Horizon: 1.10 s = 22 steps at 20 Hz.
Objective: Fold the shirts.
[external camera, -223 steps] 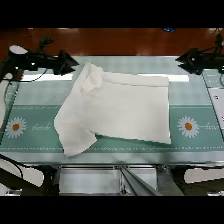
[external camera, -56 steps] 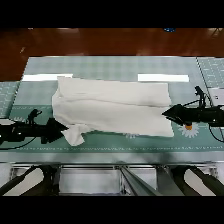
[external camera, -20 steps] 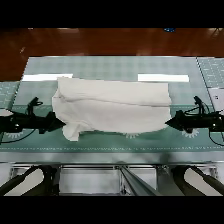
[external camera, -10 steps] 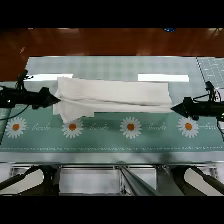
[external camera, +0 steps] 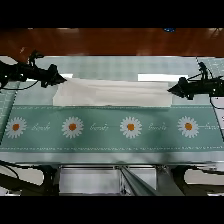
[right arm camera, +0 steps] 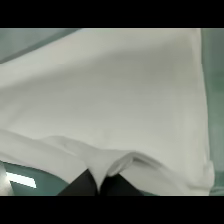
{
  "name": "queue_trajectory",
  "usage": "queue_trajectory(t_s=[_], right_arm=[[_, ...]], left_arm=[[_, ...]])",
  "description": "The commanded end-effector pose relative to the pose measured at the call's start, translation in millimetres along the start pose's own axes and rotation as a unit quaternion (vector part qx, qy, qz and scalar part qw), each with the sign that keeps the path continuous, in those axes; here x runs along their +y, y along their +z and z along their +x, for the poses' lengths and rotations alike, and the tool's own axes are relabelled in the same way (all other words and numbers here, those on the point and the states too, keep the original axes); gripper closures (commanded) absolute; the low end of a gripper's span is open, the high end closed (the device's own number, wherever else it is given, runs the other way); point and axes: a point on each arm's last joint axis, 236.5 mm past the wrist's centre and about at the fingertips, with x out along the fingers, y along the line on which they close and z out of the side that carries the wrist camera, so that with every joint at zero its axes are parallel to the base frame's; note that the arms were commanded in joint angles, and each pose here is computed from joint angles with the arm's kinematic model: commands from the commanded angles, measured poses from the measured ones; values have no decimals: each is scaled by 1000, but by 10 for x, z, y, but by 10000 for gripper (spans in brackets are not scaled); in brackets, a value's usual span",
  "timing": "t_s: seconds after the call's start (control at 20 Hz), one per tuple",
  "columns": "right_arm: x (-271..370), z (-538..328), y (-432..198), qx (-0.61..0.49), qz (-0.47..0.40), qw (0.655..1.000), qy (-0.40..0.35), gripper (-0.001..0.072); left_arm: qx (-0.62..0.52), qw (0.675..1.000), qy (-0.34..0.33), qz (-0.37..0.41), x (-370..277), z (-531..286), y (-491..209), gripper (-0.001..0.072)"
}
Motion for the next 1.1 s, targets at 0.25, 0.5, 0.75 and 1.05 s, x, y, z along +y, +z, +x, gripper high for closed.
queue_trajectory(t_s=[0.25,0.5,0.75,1.05], right_arm=[[-216,441,493,-29,19,999,-11,691],[-227,396,585,-49,24,998,-15,301],[-431,-718,670,-106,-8,993,-60,306],[-1069,-742,227,-138,74,980,-123,305]], left_arm=[[17,999,7,-27,306,431,191,679],[34,999,16,-28,289,338,169,200],[-25,993,112,22,408,-616,294,200],[-80,984,109,117,-218,-793,-514,199]])
